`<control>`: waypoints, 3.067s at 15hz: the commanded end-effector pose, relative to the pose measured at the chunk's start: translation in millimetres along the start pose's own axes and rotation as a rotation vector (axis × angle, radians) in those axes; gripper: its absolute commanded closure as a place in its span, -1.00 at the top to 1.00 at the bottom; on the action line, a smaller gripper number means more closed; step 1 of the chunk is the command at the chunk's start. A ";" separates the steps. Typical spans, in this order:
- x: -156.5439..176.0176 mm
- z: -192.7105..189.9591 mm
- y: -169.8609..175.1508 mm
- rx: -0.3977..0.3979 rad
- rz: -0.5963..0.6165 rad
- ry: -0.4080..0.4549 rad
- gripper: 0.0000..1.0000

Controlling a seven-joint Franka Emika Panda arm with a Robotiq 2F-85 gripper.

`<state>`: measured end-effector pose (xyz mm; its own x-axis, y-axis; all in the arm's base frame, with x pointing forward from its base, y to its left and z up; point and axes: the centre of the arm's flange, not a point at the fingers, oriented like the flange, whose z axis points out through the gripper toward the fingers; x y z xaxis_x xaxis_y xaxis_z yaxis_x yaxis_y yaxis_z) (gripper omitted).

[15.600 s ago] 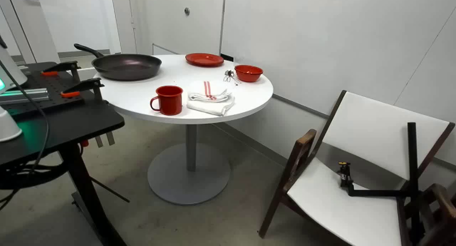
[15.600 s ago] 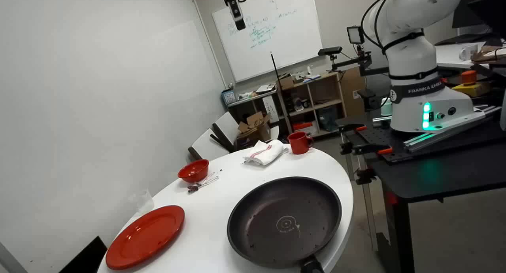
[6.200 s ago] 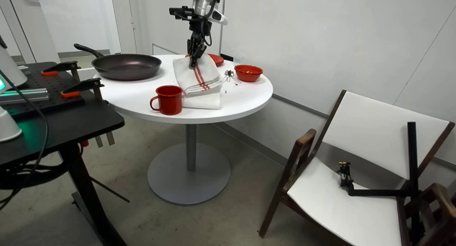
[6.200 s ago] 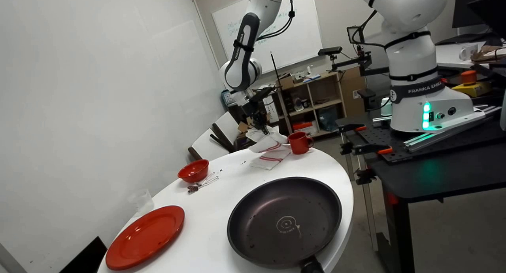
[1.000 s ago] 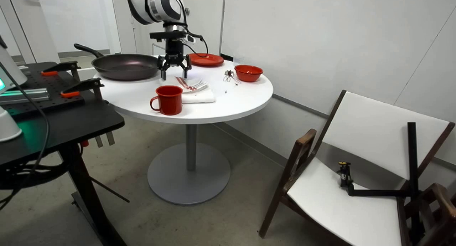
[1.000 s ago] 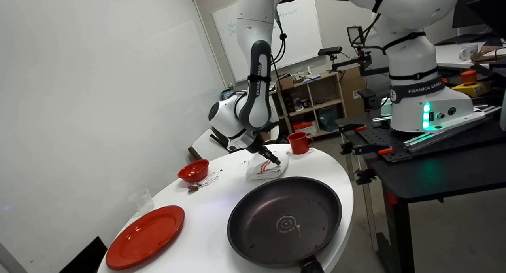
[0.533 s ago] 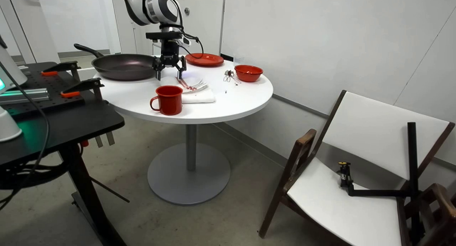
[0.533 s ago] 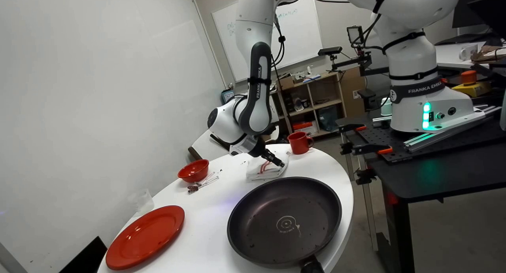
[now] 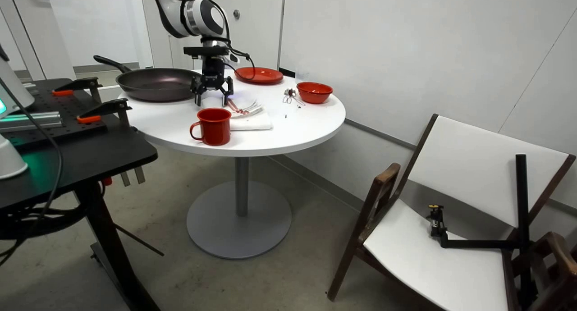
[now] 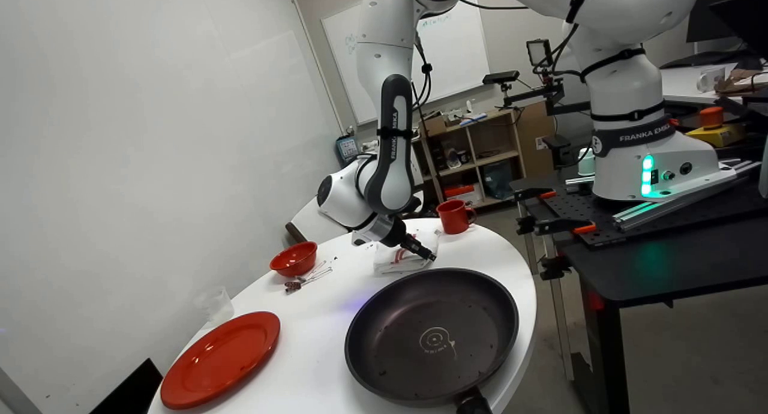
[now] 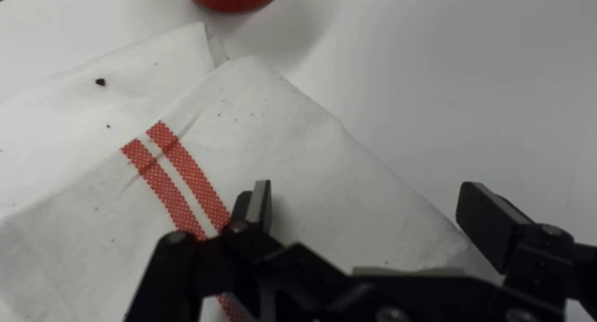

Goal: Use the towel to wipe the pan

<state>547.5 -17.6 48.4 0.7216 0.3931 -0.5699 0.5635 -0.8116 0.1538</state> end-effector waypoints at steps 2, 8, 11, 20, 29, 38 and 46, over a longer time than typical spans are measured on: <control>14.7 9.7 -0.2 0.008 0.006 -0.016 1.00; 15.6 10.3 1.6 0.007 0.008 -0.007 0.17; 15.0 7.6 3.5 0.008 0.011 -0.001 -0.31; -11.8 -4.6 14.9 0.041 0.052 0.038 -0.92; -129.4 -62.3 34.5 0.096 0.274 0.223 -0.90; -188.5 -159.8 31.8 0.051 0.439 0.298 -0.91; -125.7 -220.2 -23.0 -0.092 0.385 0.193 -0.92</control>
<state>511.4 15.9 299.1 0.9575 0.1373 -0.2536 0.2246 -0.9067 0.3570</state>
